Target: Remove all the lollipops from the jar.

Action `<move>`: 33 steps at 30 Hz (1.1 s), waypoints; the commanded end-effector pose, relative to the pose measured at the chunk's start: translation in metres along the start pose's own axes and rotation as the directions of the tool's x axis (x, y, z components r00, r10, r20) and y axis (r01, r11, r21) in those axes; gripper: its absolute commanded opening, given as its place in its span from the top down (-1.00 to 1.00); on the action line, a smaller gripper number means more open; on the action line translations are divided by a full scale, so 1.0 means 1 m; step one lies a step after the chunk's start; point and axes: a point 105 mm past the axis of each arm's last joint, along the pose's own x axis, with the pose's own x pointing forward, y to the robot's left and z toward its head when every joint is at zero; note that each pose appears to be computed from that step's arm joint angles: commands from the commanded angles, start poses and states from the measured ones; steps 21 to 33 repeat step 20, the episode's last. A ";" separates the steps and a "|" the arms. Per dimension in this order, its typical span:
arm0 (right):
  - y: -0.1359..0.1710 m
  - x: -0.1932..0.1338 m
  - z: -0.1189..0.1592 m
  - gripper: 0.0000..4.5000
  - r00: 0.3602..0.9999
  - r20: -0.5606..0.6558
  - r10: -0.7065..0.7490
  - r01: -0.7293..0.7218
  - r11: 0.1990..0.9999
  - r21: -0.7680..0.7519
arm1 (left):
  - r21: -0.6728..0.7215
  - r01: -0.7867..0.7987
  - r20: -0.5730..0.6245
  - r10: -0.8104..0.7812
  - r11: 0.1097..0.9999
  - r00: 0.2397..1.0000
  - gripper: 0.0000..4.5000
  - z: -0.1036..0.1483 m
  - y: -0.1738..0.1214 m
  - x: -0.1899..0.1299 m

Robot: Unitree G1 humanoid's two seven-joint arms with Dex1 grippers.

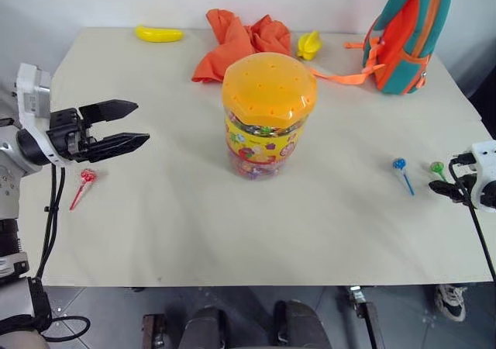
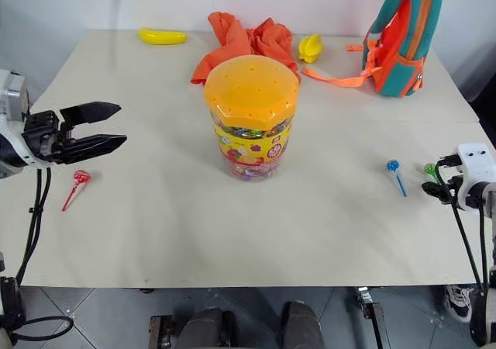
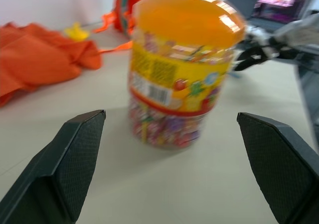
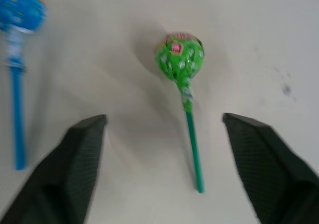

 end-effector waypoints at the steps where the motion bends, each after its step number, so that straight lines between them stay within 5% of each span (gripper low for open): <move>1: 0.026 -0.030 0.051 -0.98 0.957 0.240 0.160 -0.145 0.986 -0.080 | -0.003 0.004 0.002 -0.004 1.000 1.000 -1.00 -0.006 -0.007 0.001; 5: 0.093 -0.062 0.078 -0.98 0.791 0.380 0.479 -0.372 0.871 -0.322 | -0.018 0.016 0.035 -0.016 1.000 0.999 -1.00 -0.017 -0.014 0.001; 10: 0.160 -0.075 0.061 -0.98 0.576 0.251 0.778 -0.590 0.608 -0.530 | -0.038 0.028 0.029 -0.027 0.999 0.999 -1.00 -0.034 -0.023 -0.002; 14: 0.176 -0.057 0.046 -0.98 0.560 0.171 0.811 -0.616 0.546 -0.568 | -0.077 -0.015 0.043 0.018 0.997 0.999 -1.00 -0.043 -0.025 -0.002; 33: 0.194 -0.041 0.044 -0.98 0.542 0.239 0.806 -0.618 0.575 -0.536 | -0.073 -0.115 0.024 0.117 0.991 0.993 -1.00 -0.056 -0.034 -0.013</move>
